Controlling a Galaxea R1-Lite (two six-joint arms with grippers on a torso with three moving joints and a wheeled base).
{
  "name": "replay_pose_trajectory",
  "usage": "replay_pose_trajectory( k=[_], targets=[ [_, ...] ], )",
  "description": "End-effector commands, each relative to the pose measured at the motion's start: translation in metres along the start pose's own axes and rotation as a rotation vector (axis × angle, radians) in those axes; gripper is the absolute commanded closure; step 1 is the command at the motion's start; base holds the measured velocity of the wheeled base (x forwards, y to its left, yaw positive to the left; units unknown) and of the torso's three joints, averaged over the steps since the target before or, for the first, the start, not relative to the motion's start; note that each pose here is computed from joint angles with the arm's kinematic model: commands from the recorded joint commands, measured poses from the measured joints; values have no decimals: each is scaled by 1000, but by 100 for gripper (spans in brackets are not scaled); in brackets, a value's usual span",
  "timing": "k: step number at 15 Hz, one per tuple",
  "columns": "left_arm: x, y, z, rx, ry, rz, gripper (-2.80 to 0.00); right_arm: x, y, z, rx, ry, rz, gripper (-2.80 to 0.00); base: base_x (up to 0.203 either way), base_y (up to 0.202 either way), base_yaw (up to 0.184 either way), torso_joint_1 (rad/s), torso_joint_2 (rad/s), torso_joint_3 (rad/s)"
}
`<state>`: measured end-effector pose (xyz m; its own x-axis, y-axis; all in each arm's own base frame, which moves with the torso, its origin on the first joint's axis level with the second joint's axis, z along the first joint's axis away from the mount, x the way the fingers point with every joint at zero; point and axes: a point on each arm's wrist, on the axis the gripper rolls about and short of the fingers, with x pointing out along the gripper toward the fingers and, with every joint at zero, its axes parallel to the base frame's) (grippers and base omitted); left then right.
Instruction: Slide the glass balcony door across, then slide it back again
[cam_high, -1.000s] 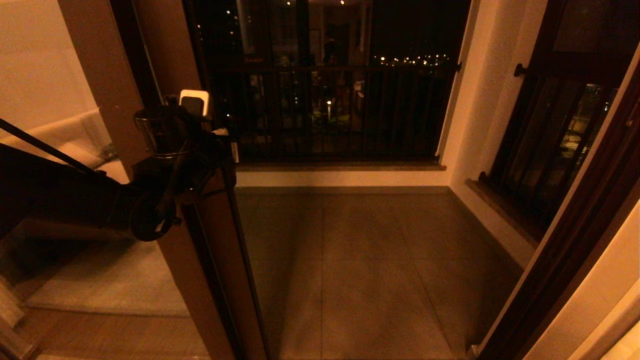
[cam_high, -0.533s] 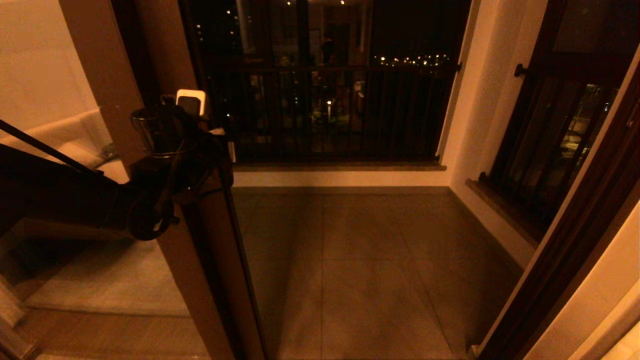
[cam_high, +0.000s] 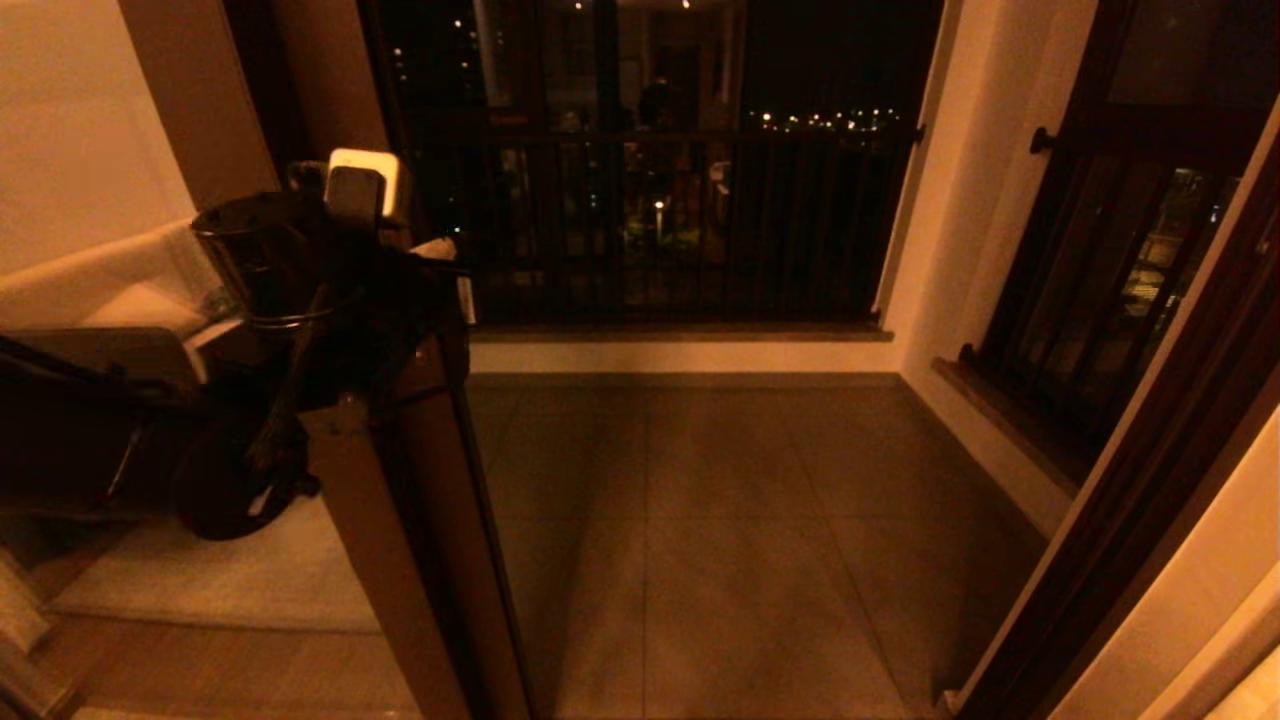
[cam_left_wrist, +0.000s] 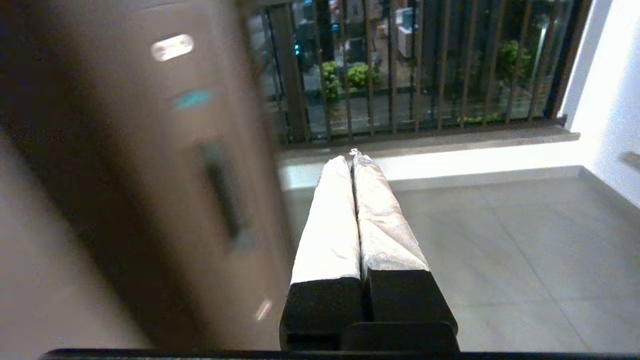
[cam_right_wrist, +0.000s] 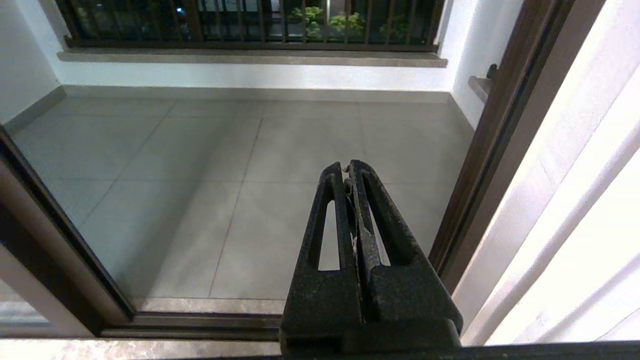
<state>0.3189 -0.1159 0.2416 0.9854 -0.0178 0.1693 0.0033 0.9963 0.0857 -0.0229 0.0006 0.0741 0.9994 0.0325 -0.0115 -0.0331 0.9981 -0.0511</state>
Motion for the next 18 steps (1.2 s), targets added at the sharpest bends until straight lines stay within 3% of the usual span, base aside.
replay_pose_trajectory(
  k=[1, 3, 6, 12, 15, 17, 18],
  targets=[
    [-30, 10, 19, -14, -32, -5, 0, 0, 0, 0, -1, 1, 1, 0, 0, 0, 0, 0, 0, 0],
    [-66, 25, 24, -14, -30, 5, 0, 0, 0, 0, -1, 1, 1, 0, 0, 0, 0, 0, 0, 0],
    [-120, 57, 49, -38, -102, 65, 0, 0, 0, 0, -1, 1, 1, 0, 0, 0, 0, 0, 0, 0],
    [-254, 115, 85, -84, -180, 334, 0, 0, 0, 0, -1, 1, 1, 0, 0, 0, 0, 0, 0, 0],
    [-329, 134, 74, -73, -188, 571, 0, 0, 0, 0, -1, 1, 1, 0, 0, 0, 0, 0, 0, 0],
    [-365, 133, 58, -64, -203, 706, 0, 0, 0, 0, -1, 1, 1, 0, 0, 0, 0, 0, 0, 0],
    [-378, 131, 45, -65, -217, 736, 0, 0, 0, 0, -1, 1, 1, 0, 0, 0, 0, 0, 0, 0]
  ],
)
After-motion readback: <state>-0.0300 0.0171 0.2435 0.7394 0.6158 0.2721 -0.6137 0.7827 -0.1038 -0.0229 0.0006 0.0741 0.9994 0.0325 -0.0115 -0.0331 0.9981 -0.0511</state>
